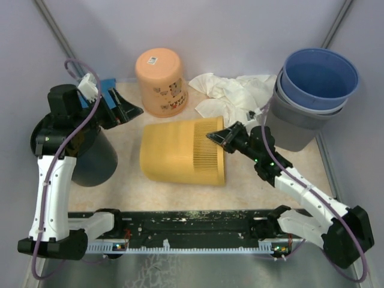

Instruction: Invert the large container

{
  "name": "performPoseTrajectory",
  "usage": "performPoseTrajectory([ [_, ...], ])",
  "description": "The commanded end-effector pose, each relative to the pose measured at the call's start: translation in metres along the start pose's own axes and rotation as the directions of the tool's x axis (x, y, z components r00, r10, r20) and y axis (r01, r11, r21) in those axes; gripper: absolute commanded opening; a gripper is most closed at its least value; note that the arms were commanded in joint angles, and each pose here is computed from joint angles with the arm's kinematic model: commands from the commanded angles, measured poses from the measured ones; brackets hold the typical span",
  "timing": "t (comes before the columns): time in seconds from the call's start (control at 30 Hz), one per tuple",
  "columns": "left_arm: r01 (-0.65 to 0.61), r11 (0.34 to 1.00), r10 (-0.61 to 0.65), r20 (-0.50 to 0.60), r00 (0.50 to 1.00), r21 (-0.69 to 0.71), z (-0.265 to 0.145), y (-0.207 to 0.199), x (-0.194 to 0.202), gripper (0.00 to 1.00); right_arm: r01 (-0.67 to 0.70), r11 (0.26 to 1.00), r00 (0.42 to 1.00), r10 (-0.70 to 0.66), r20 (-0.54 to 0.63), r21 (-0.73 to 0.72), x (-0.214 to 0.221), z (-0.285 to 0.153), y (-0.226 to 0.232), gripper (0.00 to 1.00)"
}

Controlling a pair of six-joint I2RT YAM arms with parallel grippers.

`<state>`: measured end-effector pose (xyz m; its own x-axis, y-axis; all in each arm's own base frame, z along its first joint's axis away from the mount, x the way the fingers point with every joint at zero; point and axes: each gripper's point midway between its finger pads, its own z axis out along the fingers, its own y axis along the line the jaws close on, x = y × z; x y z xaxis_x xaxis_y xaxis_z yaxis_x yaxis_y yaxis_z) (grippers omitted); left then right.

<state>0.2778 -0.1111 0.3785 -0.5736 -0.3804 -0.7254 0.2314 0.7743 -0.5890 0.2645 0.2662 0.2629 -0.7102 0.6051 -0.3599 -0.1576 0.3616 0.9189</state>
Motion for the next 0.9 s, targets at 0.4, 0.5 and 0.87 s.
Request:
performPoseTrajectory([
  [0.4,-0.118,0.985,0.096,-0.177,0.980,-0.123,0.057,0.006,0.071,1.00,0.301,0.943,0.953,-0.302,-0.019,0.142,-0.017,-0.080,0.002,0.67],
  [0.5,-0.140,0.978,0.111,-0.185,0.976,-0.152,0.058,0.019,0.080,0.99,0.354,0.913,0.935,-0.353,-0.042,0.202,-0.020,-0.090,-0.003,0.68],
  [0.87,-0.115,0.980,0.058,-0.323,0.945,-0.161,0.072,0.044,0.131,0.99,0.374,0.883,0.926,-0.372,-0.061,0.284,-0.021,-0.106,-0.015,0.34],
])
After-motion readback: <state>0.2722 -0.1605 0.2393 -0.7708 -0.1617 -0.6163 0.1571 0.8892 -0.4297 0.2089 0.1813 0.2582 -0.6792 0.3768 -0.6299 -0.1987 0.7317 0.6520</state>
